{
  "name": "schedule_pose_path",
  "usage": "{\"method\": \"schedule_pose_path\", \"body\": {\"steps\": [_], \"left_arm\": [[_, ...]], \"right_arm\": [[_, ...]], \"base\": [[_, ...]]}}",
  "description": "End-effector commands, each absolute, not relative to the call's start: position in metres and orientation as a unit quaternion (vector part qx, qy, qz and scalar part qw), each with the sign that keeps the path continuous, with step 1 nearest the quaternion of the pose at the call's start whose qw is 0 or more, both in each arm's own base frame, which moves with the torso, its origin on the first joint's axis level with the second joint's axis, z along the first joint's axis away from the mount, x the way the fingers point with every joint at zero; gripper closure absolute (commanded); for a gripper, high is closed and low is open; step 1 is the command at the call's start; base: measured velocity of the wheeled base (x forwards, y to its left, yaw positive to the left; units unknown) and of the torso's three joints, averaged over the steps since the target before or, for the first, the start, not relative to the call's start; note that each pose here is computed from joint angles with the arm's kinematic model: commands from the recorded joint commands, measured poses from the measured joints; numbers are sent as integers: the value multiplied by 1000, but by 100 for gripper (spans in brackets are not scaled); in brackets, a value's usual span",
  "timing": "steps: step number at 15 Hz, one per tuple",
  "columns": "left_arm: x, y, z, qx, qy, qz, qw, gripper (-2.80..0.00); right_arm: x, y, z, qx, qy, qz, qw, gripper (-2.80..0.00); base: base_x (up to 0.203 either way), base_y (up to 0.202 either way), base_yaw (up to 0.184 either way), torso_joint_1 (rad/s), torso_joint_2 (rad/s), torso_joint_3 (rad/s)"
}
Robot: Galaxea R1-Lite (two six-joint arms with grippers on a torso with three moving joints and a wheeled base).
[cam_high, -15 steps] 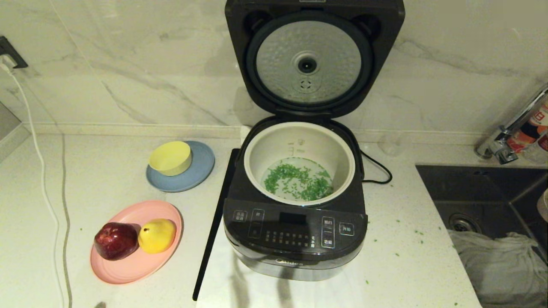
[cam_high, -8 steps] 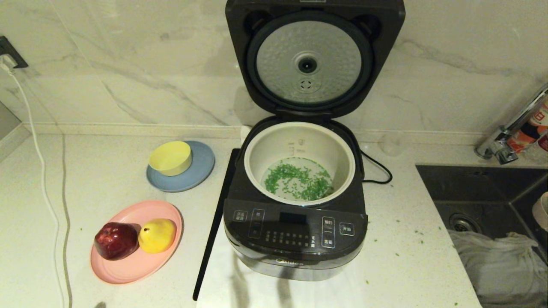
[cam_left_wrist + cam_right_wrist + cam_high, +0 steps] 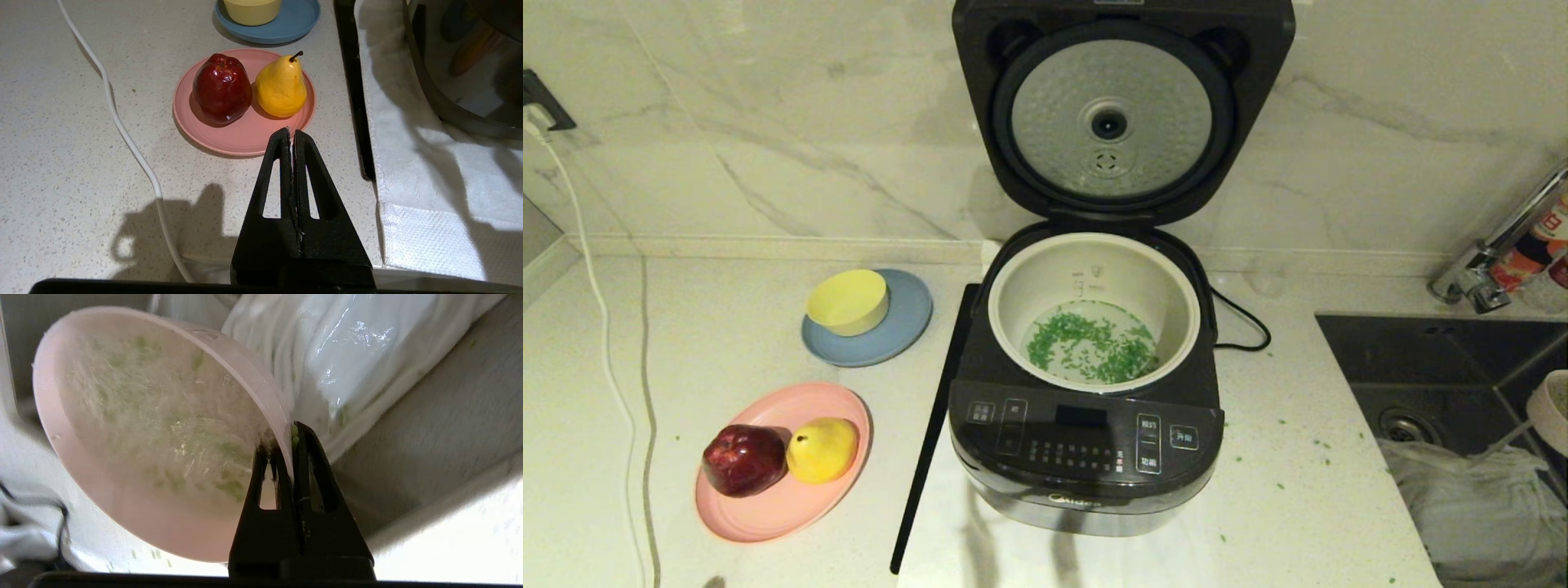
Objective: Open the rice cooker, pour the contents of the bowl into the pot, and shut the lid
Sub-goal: Fill a bowl with water from the tap, then pour the water from the bowl into the rice cooker
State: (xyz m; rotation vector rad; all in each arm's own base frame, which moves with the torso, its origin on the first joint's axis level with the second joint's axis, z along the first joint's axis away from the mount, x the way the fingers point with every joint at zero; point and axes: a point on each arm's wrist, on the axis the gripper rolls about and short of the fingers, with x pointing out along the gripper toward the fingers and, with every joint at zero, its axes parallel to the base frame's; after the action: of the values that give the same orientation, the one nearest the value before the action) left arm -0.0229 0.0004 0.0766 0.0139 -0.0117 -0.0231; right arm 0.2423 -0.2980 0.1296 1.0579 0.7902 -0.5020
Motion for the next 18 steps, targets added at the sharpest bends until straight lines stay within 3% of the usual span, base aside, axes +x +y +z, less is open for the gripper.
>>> {"method": "schedule_pose_path", "body": {"steps": [1,10,18], "left_arm": [[-22,0,74,7,-2,-11,1000,0],[-22,0,74,7,-2,-11,1000,0],[-22,0,74,7,-2,-11,1000,0]], "right_arm": [[233,-270,152,466,364,-216,777,0],[217,-151,215,387,367,-121,837,0],[219,-55,254,334,418,-15,845,0]], "base": [[0,0,0,0,0,0],[0,0,0,0,0,0],[0,0,0,0,0,0]]}}
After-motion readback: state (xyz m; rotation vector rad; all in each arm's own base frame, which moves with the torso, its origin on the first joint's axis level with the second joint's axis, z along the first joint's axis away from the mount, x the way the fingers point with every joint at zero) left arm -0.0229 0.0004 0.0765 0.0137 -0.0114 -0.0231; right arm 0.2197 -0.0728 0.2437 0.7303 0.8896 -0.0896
